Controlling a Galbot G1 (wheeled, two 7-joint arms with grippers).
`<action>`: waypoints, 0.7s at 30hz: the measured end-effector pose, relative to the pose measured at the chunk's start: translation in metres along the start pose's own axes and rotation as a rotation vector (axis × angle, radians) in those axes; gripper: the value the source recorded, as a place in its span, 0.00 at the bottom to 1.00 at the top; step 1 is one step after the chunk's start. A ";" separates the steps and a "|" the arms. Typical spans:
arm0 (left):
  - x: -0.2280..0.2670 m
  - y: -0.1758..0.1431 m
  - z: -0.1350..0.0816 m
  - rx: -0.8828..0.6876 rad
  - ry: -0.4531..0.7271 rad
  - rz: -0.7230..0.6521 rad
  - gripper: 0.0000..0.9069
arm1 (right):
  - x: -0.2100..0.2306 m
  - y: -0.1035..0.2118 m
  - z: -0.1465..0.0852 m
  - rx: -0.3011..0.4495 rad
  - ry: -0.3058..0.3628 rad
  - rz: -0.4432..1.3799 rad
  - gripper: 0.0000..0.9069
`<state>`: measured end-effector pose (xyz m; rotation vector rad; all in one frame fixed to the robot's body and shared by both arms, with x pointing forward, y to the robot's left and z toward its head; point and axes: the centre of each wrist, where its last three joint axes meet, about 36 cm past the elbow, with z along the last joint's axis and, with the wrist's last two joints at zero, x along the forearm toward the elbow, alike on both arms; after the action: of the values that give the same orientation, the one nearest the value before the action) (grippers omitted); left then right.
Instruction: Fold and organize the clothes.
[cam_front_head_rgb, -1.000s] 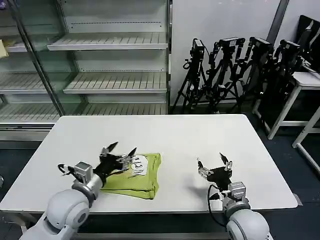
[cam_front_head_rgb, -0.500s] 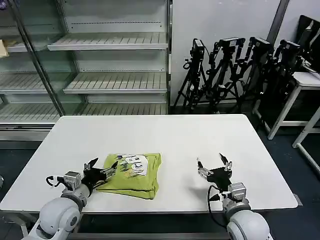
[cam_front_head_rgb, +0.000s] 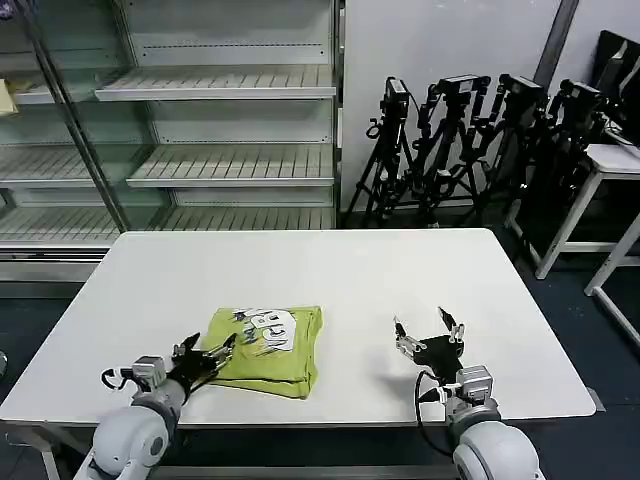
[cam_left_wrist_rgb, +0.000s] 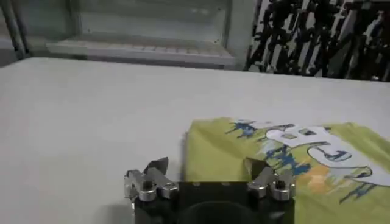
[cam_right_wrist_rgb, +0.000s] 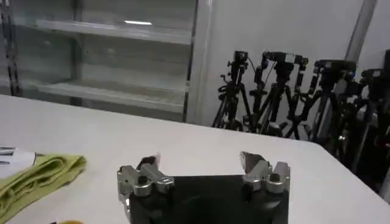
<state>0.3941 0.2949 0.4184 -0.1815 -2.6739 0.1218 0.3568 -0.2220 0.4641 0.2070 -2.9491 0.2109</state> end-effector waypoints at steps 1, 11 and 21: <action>0.000 0.000 0.001 0.004 0.001 0.003 0.01 | 0.000 0.000 0.000 0.001 0.000 0.000 1.00; 0.003 -0.003 0.002 0.068 0.010 0.023 0.01 | 0.000 0.001 0.000 -0.001 0.001 -0.002 1.00; 0.006 -0.007 0.001 0.130 0.012 0.048 0.01 | 0.000 0.003 0.002 -0.003 0.002 -0.006 1.00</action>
<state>0.3878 0.2890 0.4212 -0.2038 -2.6393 0.3079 0.3558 -0.2197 0.4621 0.2152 -2.9461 0.2053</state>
